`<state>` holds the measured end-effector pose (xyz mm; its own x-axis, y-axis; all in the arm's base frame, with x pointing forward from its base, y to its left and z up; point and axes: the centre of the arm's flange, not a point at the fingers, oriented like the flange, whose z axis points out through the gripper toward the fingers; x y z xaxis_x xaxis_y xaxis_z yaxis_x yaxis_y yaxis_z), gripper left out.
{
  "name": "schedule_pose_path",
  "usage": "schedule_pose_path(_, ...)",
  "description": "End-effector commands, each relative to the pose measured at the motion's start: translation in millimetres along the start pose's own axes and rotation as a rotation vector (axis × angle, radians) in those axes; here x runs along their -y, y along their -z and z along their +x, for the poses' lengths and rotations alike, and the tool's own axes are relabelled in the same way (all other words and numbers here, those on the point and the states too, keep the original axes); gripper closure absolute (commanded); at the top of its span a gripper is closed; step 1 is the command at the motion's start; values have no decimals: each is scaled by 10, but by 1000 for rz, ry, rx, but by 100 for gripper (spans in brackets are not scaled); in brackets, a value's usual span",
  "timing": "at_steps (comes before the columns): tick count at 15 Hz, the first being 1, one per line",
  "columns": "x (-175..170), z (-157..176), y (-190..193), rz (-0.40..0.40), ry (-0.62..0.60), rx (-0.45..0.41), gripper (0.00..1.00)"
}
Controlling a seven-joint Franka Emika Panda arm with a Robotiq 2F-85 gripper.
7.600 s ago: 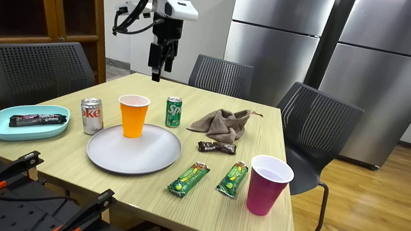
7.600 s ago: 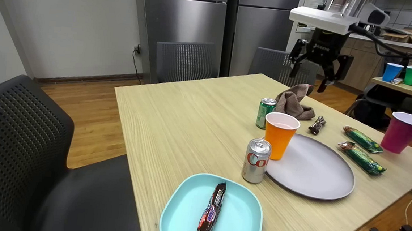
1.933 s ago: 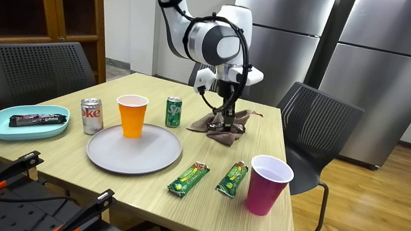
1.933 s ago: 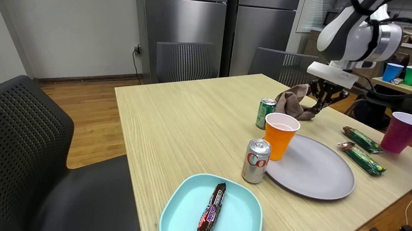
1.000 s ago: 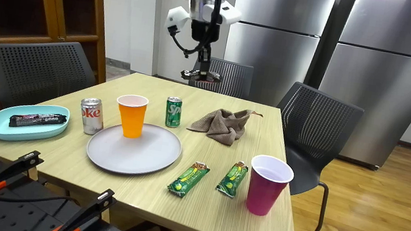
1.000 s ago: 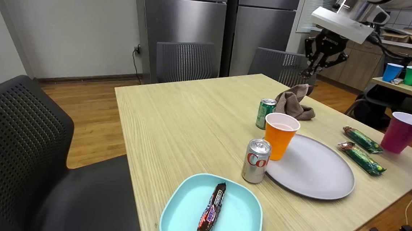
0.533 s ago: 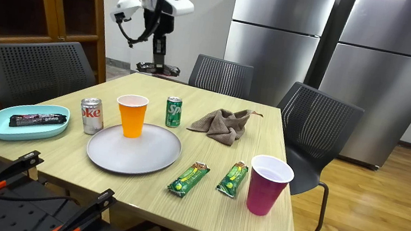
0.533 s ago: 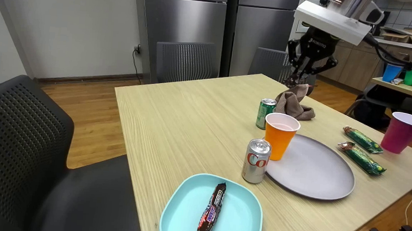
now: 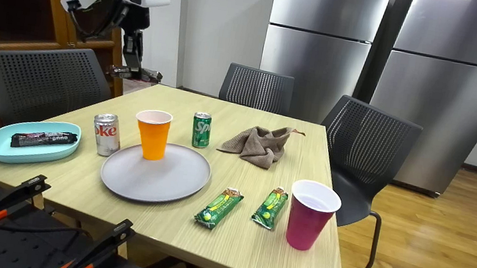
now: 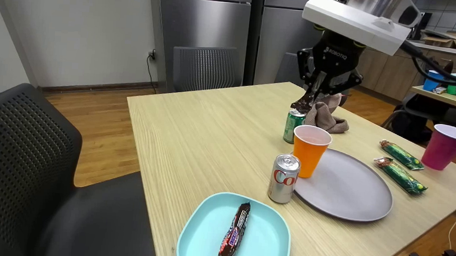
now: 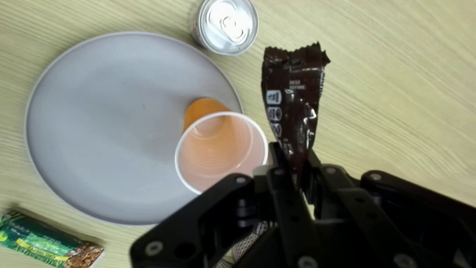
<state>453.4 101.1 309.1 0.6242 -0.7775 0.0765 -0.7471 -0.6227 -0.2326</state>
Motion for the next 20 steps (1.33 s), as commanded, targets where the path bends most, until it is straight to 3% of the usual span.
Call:
schedule_pose_path(1,-2,-485,122,11,25,6,97)
schedule_pose_path(8,147,-1110,-79,1,61,69,97)
schedule_pose_path(20,327,-1854,-540,-65,21,160,97)
